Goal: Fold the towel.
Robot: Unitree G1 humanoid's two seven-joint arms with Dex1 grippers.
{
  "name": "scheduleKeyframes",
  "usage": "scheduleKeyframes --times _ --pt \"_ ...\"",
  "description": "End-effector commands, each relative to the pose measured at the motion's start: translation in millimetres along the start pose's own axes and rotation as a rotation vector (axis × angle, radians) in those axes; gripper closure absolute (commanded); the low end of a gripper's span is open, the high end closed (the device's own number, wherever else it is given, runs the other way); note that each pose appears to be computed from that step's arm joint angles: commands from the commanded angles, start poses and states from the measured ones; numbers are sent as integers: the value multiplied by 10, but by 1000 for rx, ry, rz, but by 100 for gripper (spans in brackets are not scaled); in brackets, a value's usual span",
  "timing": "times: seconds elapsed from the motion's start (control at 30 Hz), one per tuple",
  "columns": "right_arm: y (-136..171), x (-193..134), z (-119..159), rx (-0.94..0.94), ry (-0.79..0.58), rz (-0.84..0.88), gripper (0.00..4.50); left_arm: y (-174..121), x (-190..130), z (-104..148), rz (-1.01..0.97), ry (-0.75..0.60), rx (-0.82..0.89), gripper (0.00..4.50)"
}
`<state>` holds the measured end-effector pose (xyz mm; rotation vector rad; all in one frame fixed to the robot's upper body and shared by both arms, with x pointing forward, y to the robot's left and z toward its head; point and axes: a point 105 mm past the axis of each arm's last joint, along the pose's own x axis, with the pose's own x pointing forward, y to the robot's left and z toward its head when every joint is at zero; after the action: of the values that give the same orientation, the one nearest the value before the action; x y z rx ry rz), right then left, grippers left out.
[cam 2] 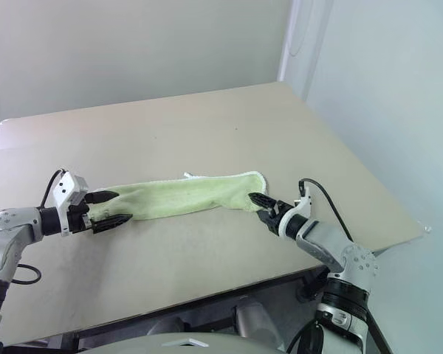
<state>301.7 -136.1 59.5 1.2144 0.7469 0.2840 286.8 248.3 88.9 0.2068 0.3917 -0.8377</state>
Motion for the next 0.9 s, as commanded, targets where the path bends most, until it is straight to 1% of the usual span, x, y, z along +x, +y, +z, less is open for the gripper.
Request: scheduleKeyframes --times 0.03,0.3,0.37,0.43,0.57,0.63,0.67,0.8,0.9 --pt "46 74 55 8 -25 -12 105 42 0 86 12 -15 42 0" --pt "142 204 93 -12 -50 -16 105 131 -1 62 22 -21 46 0" --pt "164 232 134 -18 -69 -22 143 160 2 50 28 -24 47 0" --pt "174 234 180 -30 -86 -28 197 196 7 40 37 -31 45 0" --pt "182 169 282 -53 -117 -35 342 269 -8 -55 44 -11 56 0" --pt "201 130 317 -67 -125 -29 423 317 -27 -85 55 -1 64 0" --pt "215 101 336 -82 -127 -24 446 346 -34 -92 62 0 66 0" --pt "235 -29 449 -118 -144 -21 446 397 -41 -82 71 -8 75 0" --pt "283 -211 614 -176 -171 -16 446 422 -41 -70 81 -16 79 0"
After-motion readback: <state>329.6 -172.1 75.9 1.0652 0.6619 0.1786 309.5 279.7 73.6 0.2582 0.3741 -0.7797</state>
